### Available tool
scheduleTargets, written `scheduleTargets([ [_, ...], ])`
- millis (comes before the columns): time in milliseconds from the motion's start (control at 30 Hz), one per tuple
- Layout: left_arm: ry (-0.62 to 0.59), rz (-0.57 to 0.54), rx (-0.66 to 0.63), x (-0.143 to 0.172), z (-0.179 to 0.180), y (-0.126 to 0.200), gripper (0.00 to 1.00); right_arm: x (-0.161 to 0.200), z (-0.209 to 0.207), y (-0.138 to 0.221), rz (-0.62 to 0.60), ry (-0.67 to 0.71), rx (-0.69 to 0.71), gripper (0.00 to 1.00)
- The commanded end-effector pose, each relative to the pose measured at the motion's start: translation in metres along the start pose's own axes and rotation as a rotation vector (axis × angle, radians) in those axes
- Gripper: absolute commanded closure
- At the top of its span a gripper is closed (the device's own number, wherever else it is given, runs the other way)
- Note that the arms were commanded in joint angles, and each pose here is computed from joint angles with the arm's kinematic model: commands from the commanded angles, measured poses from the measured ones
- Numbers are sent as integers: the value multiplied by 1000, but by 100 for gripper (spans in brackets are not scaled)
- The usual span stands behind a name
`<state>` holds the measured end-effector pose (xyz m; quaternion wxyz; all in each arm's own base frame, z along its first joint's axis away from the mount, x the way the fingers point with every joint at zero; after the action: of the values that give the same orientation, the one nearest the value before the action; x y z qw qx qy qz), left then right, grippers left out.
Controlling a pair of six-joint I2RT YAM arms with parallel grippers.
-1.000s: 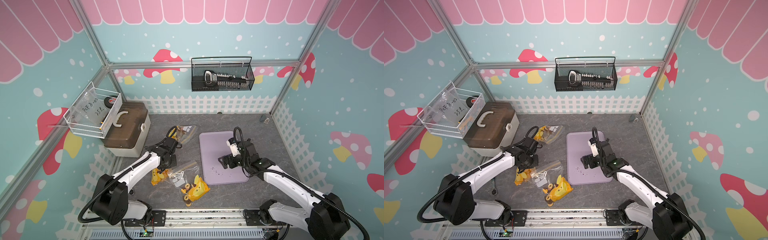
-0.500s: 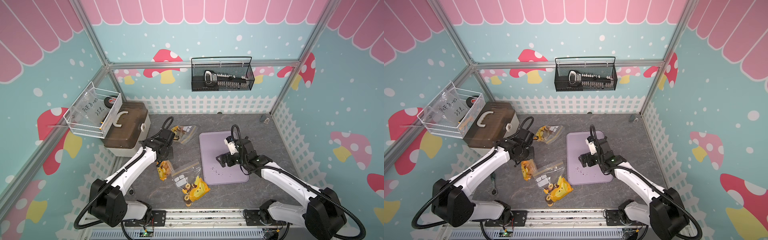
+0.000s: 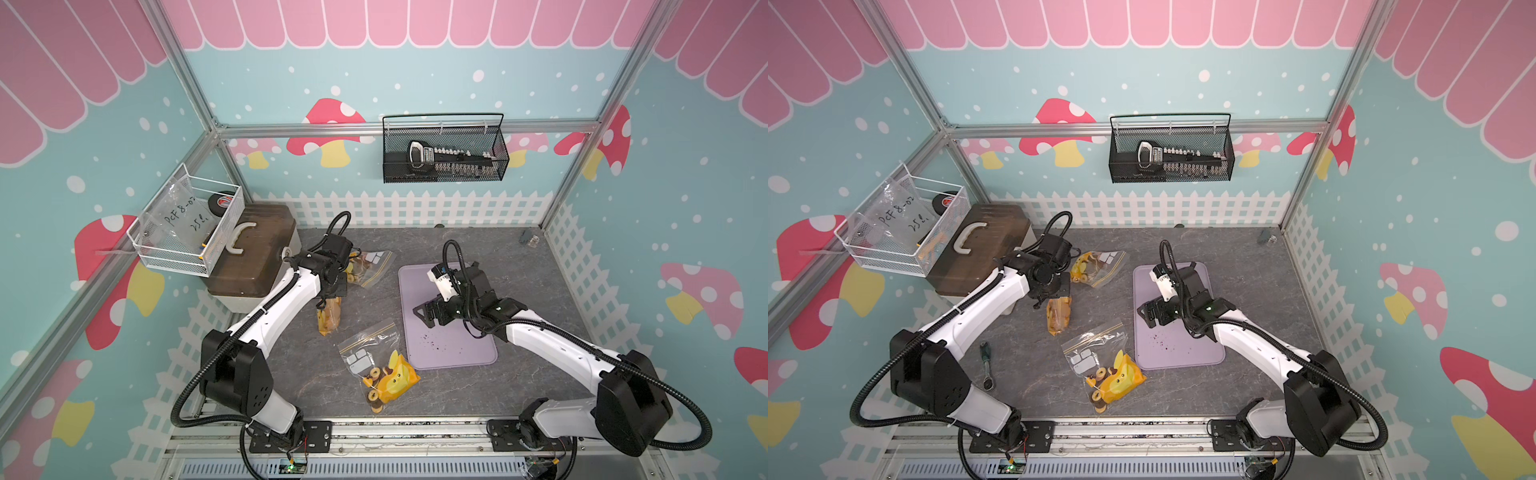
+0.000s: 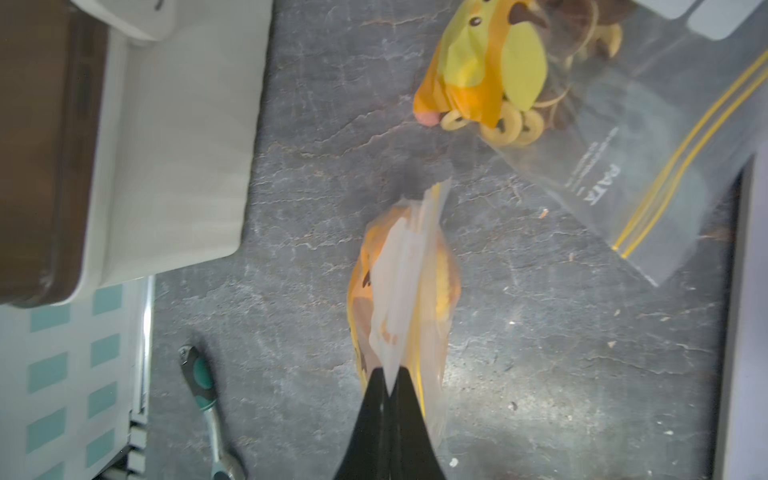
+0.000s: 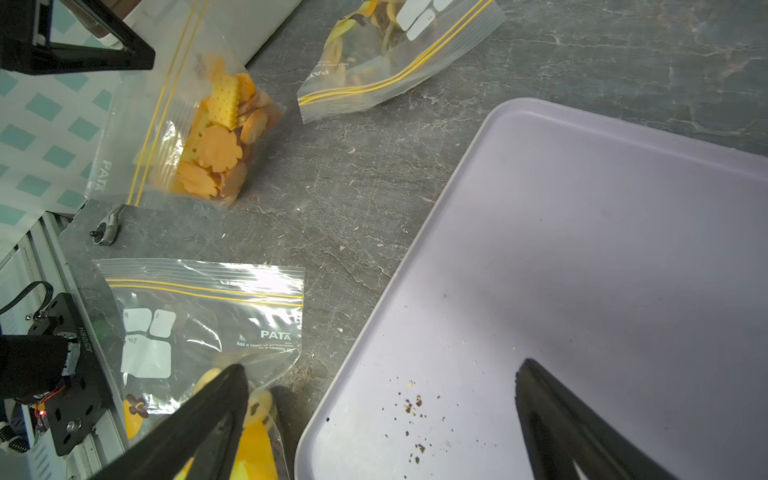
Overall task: Pour cookies out of the ziploc bag
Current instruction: Place the ziploc bag at the center of the board.
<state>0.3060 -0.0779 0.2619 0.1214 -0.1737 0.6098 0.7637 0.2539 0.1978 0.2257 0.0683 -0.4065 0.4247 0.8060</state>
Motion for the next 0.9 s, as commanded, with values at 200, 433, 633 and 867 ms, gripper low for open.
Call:
scheduleTargets([
  [200, 74, -41, 194, -28, -16, -12, 92, -7, 14, -18, 17, -8, -79, 1],
  [433, 141, -27, 282, -14, -14, -22, 1, -14, 26, -40, 26, -35, -172, 1],
  [633, 219, -87, 266, 2, 27, 13, 1, -37, 31, -73, 36, -79, -239, 9],
  [867, 253, -50, 256, 26, 49, 12, 1, -37, 29, -125, 80, -122, -275, 23],
])
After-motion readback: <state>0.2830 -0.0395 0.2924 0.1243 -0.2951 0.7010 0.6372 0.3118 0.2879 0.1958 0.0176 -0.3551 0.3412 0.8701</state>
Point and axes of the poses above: each gripper's point midway between its finger pads, its own y axis back along the fingers, its own z axis along the line the jaws close on, x = y × z, the point moved 10 cm from there along y, back along the fingers, and after that the axes turned 2 degrees about -y, right-handed, at the moved point
